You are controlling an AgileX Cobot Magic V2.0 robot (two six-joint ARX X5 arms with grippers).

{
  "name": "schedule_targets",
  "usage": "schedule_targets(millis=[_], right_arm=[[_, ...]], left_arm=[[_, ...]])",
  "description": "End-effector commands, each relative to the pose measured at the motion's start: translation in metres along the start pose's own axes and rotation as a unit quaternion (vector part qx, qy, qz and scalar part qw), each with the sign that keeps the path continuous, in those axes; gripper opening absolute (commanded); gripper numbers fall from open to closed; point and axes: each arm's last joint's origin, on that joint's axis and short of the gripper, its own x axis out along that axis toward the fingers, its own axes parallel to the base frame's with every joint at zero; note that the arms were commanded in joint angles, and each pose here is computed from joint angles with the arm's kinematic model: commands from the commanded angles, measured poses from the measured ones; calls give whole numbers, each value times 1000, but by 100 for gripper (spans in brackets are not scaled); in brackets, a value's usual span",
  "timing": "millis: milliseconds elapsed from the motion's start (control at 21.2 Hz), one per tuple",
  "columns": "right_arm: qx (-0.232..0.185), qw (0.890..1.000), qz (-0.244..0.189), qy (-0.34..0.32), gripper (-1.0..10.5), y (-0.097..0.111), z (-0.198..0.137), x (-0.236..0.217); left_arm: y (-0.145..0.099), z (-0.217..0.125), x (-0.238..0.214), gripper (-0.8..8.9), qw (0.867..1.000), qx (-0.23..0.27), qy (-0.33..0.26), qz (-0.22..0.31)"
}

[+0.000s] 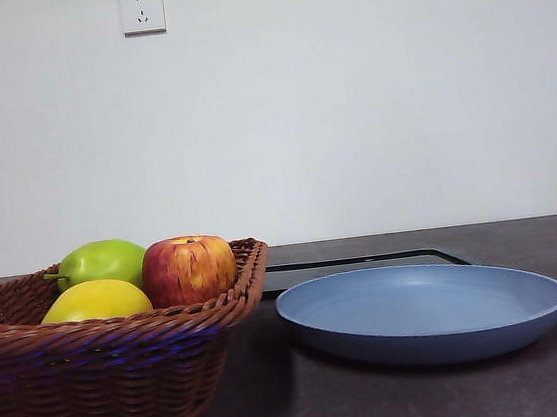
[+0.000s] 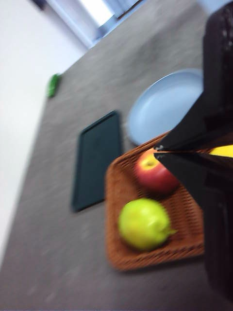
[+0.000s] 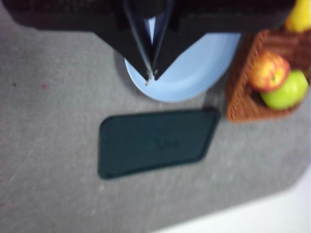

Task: Take the lemon from the basket,put the lemon in the plate,hand out the plate

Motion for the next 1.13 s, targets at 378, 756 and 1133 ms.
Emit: schedule_targets(millis=[378,756,1133], right_arm=[[-42,981,55,183,21,1,35,33],[-17,975,55,214,232,-5,31,55],[34,962,44,266,232,-29,-23,114]], left_arm=[[-2,14,14,10,989,23,143,-19],[-5,17,16,251,990,9,134,-30],[-5,17,16,251,991,7,133,-30]])
